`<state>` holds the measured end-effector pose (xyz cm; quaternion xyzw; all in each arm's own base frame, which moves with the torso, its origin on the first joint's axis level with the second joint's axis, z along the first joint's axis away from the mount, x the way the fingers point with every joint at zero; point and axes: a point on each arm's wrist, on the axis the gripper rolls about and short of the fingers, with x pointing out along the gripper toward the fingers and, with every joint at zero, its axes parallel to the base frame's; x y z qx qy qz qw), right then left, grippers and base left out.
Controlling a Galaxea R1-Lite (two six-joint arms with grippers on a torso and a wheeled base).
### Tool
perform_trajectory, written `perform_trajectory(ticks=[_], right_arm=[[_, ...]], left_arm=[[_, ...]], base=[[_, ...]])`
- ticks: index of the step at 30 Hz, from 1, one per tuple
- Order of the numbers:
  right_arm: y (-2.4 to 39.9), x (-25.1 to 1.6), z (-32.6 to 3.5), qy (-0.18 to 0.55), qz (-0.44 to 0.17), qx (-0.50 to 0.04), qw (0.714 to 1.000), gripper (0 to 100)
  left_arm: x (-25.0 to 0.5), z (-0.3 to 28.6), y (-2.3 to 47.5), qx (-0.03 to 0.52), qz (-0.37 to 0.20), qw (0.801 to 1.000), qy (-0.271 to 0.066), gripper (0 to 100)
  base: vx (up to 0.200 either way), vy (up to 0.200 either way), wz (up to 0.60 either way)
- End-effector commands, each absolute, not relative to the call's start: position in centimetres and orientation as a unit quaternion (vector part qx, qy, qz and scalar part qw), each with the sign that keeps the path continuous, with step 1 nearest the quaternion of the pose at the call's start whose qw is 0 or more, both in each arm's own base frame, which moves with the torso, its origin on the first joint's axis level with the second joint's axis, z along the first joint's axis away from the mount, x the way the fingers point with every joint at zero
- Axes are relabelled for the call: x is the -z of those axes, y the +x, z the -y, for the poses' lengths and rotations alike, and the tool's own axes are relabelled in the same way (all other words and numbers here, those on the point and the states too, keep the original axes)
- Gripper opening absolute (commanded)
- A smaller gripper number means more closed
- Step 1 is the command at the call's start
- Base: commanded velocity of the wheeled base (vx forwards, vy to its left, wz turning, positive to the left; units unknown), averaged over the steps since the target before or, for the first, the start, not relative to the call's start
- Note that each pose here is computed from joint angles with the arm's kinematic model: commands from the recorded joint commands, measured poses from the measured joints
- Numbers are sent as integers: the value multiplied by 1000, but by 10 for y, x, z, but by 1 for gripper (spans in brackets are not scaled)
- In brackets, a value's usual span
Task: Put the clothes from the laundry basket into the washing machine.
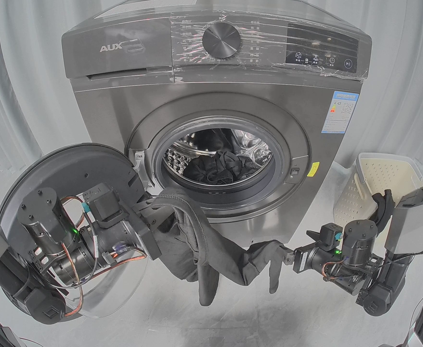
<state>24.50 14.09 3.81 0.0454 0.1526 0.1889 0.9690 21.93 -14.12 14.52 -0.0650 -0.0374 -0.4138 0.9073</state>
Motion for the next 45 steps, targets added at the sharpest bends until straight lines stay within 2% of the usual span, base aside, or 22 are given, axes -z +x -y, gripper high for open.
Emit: perform_trajectory(ticks=[1, 5, 10, 14, 17, 26, 27, 36, 40, 45], right_arm=[[245, -28, -143, 34, -168, -189, 967, 100], [252, -25, -136, 35, -169, -167, 971, 100], [252, -12, -112, 34, -204, -134, 969, 100], [235, -5, -109, 29, -244, -166, 955, 100], [216, 0, -113, 8, -276, -213, 937, 100], [187, -3, -141, -13, -284, -304, 909, 100], [183, -6, -152, -15, -274, -333, 902, 100], [192, -32, -206, 14, -176, -408, 895, 100], [203, -39, -223, 26, -142, -415, 898, 100], [223, -33, -238, 33, -122, -406, 905, 100]], left_arm=[[-143, 143, 221, 414, 33, 907, -65, 0], [-144, 143, 222, 412, 36, 908, -66, 0], [-146, 144, 225, 409, 42, 909, -69, 0], [-146, 143, 226, 406, 41, 910, -70, 0], [-145, 144, 228, 403, 39, 912, -70, 0], [-141, 145, 230, 399, 34, 914, -69, 0], [-141, 145, 231, 399, 34, 914, -69, 0], [-137, 147, 233, 388, 28, 919, -67, 0], [-137, 148, 233, 388, 27, 919, -67, 0], [-137, 148, 233, 388, 28, 919, -67, 0]], base=[[0, 0, 0], [0, 0, 0], [0, 0, 0], [0, 0, 0], [0, 0, 0], [0, 0, 0], [0, 0, 0], [0, 0, 0], [0, 0, 0], [0, 0, 0]])
